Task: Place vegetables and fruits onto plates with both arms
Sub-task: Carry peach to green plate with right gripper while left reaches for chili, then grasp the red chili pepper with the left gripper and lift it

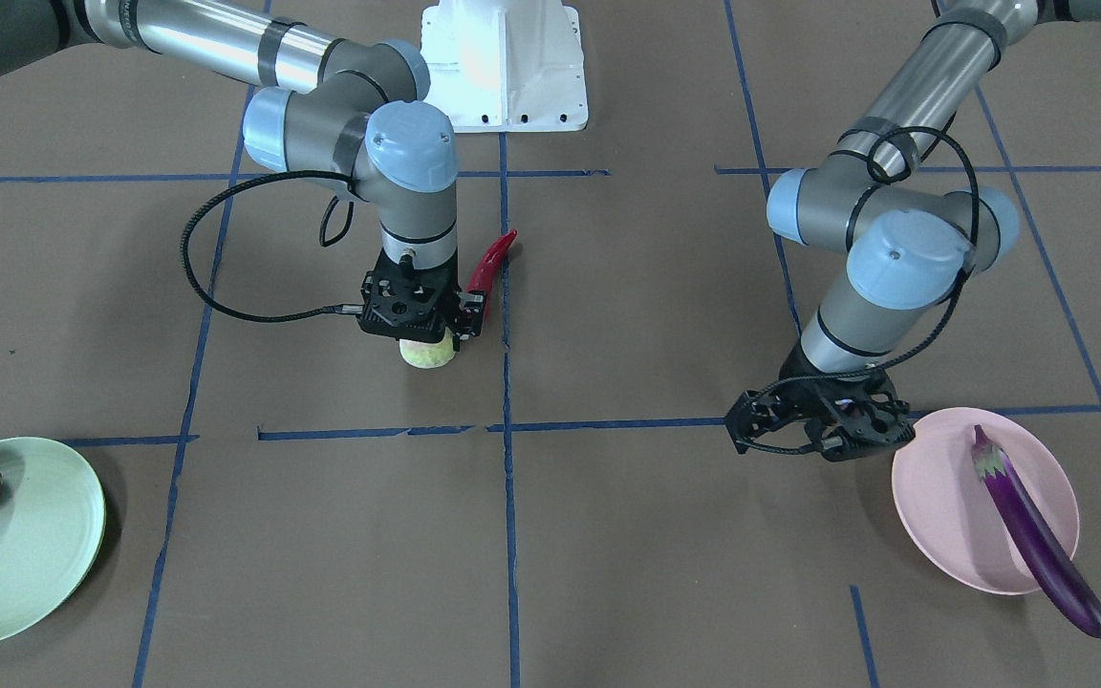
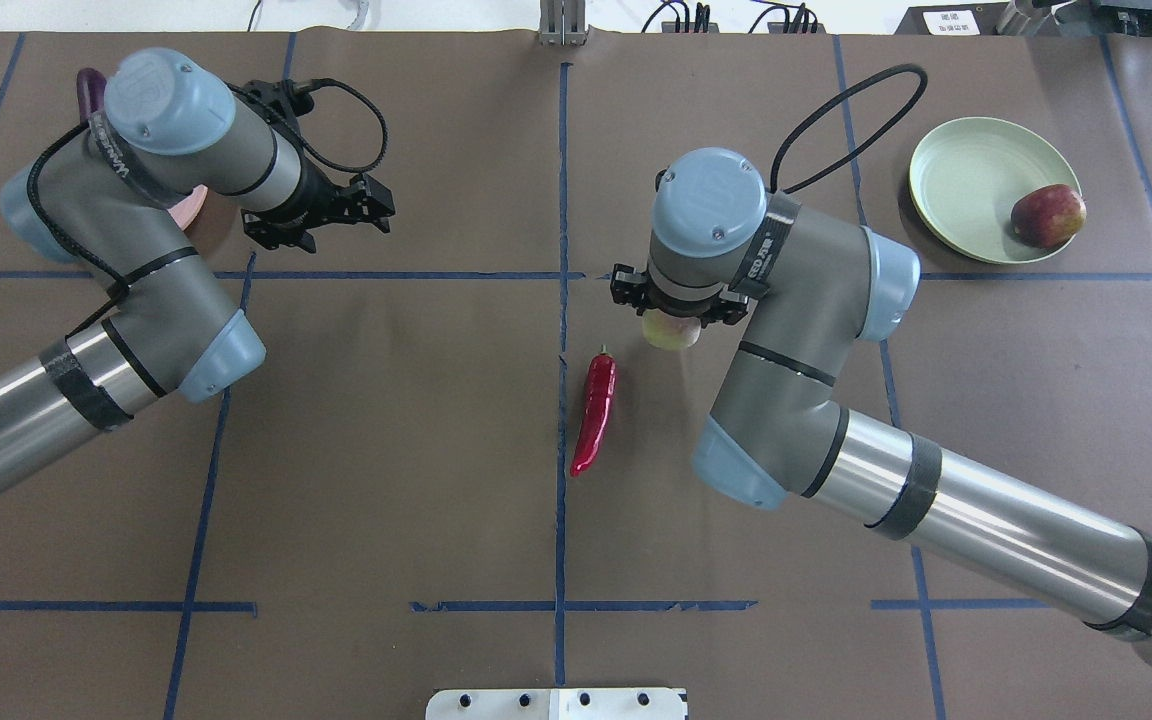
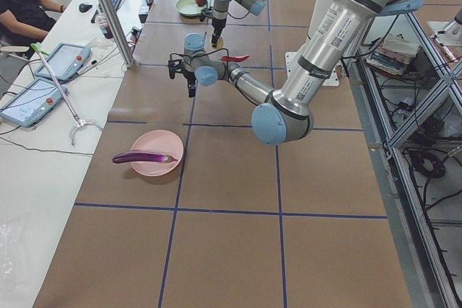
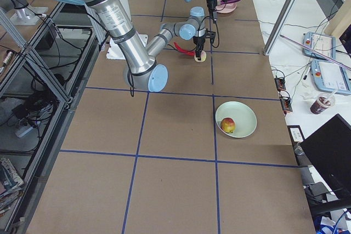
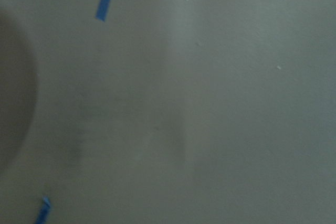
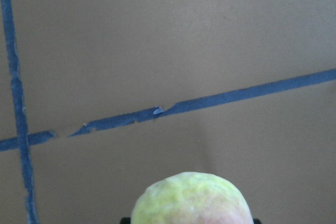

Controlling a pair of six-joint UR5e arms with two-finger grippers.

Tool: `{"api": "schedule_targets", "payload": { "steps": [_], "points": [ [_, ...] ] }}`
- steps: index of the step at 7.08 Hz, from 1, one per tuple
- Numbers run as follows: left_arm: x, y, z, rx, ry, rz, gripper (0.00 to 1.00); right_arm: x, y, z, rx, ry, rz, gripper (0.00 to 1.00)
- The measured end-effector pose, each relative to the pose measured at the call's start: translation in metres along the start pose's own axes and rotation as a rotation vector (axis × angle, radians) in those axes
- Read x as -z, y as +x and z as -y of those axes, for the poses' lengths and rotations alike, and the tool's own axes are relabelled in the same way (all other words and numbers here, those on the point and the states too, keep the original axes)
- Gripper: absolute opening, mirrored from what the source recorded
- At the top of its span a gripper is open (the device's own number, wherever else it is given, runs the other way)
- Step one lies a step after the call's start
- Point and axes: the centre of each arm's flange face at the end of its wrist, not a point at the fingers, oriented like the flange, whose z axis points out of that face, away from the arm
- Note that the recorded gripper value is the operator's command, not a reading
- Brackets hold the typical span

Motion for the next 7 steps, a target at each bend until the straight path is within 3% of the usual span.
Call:
{"api": "schedule_targets", "payload": {
  "steps": [2,5,7],
  "points": [
    [0.002,0.049,-0.076,0.016,-0.061,-0.064,0.99,0.004,0.065,0.06,0.064,0.034,-0.04,0.0],
    [0.009,0.122,-0.152,-0.124,-0.114,-0.15,1.0,-0.028,0.173,0.162,0.086,0.047,-0.187,0.0],
    [-0.009,0.155,-0.201,-0.213,0.001,-0.155,1.0,-0.045,0.238,0.216,0.022,0.059,-0.249,0.0]
  ]
}}
